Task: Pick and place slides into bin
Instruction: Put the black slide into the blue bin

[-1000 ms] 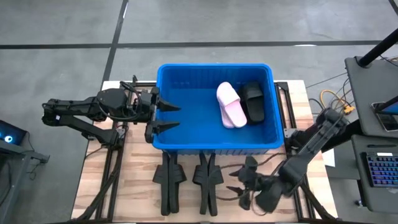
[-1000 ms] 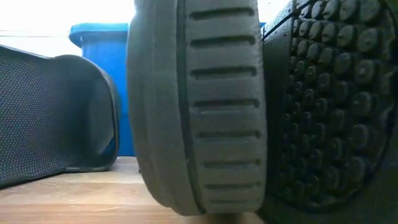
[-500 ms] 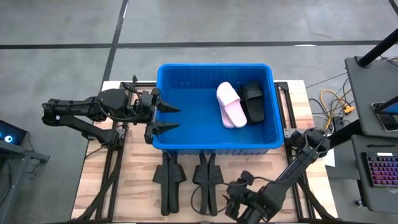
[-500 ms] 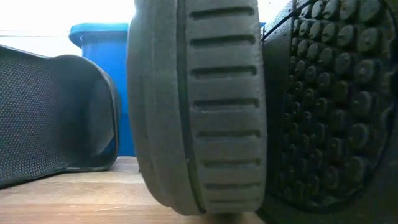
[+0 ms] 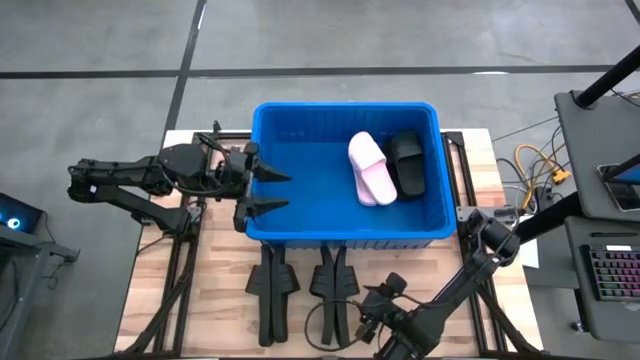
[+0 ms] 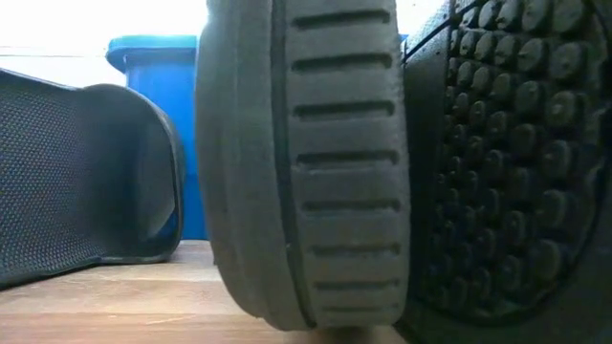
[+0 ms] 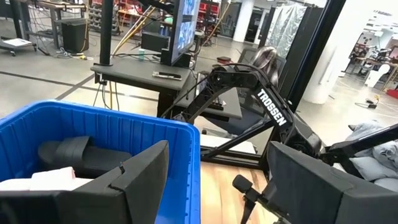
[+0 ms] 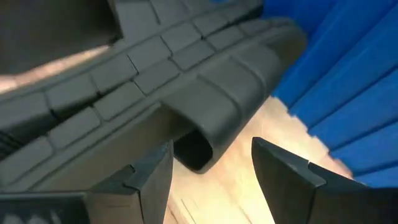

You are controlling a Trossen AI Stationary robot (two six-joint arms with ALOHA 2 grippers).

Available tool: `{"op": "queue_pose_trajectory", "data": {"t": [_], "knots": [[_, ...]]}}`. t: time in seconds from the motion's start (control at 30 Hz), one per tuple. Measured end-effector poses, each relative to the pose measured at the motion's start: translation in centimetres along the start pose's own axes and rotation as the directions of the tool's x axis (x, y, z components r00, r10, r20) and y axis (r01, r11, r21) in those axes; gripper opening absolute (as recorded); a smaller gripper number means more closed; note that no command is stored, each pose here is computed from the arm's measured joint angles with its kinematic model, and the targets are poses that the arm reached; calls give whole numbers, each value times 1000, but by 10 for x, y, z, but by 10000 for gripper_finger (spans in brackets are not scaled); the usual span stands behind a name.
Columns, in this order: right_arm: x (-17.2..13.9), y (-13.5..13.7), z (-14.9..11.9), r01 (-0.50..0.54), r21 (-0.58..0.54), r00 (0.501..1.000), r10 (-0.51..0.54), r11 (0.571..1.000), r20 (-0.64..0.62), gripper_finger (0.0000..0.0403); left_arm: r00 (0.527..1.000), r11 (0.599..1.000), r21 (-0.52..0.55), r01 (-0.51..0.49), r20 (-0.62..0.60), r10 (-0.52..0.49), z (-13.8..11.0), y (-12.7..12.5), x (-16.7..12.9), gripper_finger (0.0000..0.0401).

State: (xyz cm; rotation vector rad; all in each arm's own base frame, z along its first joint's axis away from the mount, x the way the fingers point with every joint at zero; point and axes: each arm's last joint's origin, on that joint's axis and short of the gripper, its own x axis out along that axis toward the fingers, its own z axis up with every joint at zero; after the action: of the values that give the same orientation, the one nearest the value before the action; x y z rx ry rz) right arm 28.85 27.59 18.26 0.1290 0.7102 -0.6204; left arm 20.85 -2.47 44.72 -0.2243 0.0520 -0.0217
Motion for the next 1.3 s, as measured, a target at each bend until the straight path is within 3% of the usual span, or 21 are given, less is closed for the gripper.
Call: {"op": "queue_pose_trajectory", "data": {"t": [0.47,0.63,0.9,1.3], "knots": [[30,-3,-12,85,10,996,-84,996,-19,183,1000,1000,-1,0,-1,0,0,0,0,259],[32,-5,-13,93,31,996,-92,995,-21,137,1000,1000,-1,0,-1,0,0,0,0,259],[32,-5,-14,93,28,995,-92,995,-31,21,1000,1000,-1,0,-1,0,0,0,0,259],[28,-7,-12,87,27,995,-85,996,-56,14,1000,1000,-1,0,-1,0,0,0,0,259]]}}
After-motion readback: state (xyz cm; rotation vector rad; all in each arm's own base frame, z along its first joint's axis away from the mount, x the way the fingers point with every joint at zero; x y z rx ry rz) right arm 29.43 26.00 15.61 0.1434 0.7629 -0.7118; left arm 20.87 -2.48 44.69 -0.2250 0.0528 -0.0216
